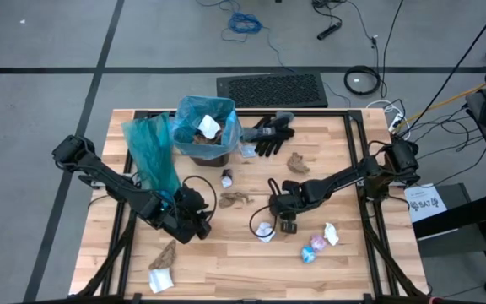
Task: Place trash/remove bag and relplace
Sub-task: Put the brown napkin into the trash bin
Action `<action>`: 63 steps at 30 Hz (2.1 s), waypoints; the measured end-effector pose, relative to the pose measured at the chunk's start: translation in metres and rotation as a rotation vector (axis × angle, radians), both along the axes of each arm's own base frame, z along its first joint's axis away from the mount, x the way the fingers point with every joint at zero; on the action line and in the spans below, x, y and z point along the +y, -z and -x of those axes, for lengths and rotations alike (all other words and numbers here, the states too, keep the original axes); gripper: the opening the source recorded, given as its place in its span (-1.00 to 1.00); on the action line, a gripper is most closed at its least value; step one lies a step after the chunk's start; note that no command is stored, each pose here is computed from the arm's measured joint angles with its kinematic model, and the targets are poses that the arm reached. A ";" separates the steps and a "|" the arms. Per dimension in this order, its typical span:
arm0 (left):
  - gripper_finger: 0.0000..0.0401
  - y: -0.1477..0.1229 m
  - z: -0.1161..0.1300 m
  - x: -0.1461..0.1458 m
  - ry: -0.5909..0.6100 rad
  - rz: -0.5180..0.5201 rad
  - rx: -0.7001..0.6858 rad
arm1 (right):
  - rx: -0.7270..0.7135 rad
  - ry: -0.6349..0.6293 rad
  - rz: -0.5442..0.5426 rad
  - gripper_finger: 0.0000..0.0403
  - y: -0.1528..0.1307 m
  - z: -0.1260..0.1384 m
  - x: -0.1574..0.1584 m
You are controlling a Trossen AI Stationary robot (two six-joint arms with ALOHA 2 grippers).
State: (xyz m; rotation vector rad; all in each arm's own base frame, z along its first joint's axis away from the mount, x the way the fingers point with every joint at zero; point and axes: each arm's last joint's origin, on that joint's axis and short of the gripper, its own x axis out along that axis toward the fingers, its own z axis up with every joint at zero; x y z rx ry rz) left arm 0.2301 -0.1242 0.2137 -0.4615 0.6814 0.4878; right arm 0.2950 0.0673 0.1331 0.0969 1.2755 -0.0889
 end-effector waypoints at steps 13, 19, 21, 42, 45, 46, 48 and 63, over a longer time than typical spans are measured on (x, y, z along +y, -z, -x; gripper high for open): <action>-0.36 0.000 0.000 0.001 -0.004 -0.002 0.003 | -0.144 -0.034 0.091 -0.99 -0.097 -0.018 -0.013; -0.36 0.000 0.000 0.001 0.002 -0.007 0.006 | -0.290 -0.079 0.129 -0.99 -0.136 -0.038 -0.024; -0.36 0.000 0.000 0.001 0.003 -0.008 0.006 | -0.351 -0.085 0.155 -0.99 -0.148 -0.044 -0.030; -0.36 0.000 -0.001 0.002 0.070 -0.073 0.035 | -1.177 0.001 0.332 -1.00 -0.219 -0.095 -0.132; -0.36 0.000 -0.001 0.003 0.069 -0.073 0.036 | -1.216 0.081 0.331 -1.00 -0.213 -0.100 -0.155; -0.36 0.000 -0.001 0.002 0.070 -0.073 0.035 | -1.223 0.098 0.341 -0.99 -0.211 -0.101 -0.162; -0.36 0.000 -0.001 0.002 0.070 -0.073 0.036 | -1.224 0.136 0.351 -0.96 -0.206 -0.102 -0.177; -0.36 0.000 -0.004 0.009 0.038 -0.069 0.034 | -1.001 0.212 0.154 -0.22 -0.218 -0.114 -0.225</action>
